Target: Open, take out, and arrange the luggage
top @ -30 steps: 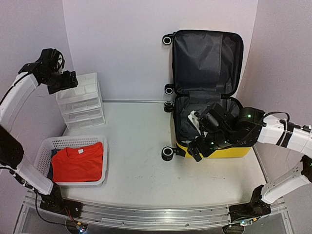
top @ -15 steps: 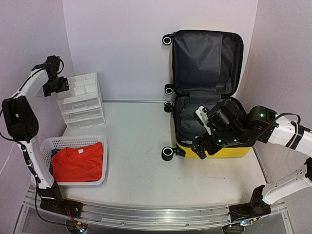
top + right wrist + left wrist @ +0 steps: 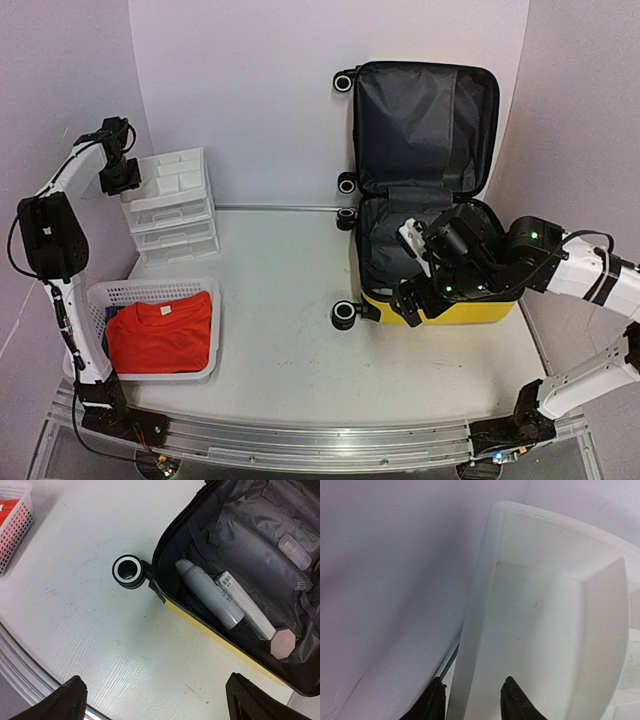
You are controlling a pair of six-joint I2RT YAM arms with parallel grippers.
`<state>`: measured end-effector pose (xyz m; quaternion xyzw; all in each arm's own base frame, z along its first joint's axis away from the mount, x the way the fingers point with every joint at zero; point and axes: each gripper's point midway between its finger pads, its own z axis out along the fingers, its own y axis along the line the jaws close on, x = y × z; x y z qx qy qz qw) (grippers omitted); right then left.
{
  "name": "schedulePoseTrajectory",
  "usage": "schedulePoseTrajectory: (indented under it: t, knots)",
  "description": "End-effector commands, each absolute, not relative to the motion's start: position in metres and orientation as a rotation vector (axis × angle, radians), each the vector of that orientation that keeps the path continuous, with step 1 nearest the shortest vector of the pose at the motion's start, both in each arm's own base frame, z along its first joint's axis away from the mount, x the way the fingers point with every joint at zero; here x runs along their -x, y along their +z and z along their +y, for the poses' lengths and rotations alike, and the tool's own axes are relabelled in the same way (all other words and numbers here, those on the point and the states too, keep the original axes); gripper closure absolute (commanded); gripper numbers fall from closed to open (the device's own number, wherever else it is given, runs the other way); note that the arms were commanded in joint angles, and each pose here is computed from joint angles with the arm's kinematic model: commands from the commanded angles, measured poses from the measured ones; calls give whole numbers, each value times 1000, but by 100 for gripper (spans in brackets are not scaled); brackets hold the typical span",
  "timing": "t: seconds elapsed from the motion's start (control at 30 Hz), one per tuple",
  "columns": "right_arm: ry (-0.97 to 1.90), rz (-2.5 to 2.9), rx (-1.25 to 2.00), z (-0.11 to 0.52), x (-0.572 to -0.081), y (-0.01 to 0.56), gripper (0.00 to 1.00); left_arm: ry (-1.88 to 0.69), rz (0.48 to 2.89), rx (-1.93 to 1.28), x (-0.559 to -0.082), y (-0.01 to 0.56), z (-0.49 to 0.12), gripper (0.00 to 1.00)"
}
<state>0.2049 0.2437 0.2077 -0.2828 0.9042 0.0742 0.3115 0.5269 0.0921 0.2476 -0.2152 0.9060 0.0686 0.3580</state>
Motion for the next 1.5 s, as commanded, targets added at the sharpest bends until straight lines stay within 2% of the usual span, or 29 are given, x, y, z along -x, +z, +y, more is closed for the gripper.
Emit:
schedulePoseTrajectory:
  t: [0.0, 0.1, 0.43, 0.73, 1.03, 1.17, 1.33, 1.47]
  knots:
    - [237, 2364, 718, 255, -211, 223, 2, 63, 2337, 482, -536, 254, 74, 68]
    - [220, 2367, 722, 256, -213, 220, 2, -13, 2357, 467, -529, 251, 60, 76]
    - [197, 2399, 810, 281, -222, 206, 2, -230, 2458, 226, -501, 237, -51, 84]
    - [221, 2434, 785, 295, -227, 197, 2, -317, 2462, 148, -474, 237, -104, 93]
    - [469, 2462, 626, 332, -250, 212, 2, -483, 2412, 56, -458, 260, -165, 100]
    - [673, 2517, 514, 335, -264, 213, 2, -508, 2379, -101, -465, 264, -187, 100]
    - [703, 2506, 473, 322, -275, 221, 2, -616, 2327, -354, -469, 268, -215, 100]
    - [761, 2497, 427, 307, -286, 231, 2, -657, 2163, -661, -469, 277, -238, 100]
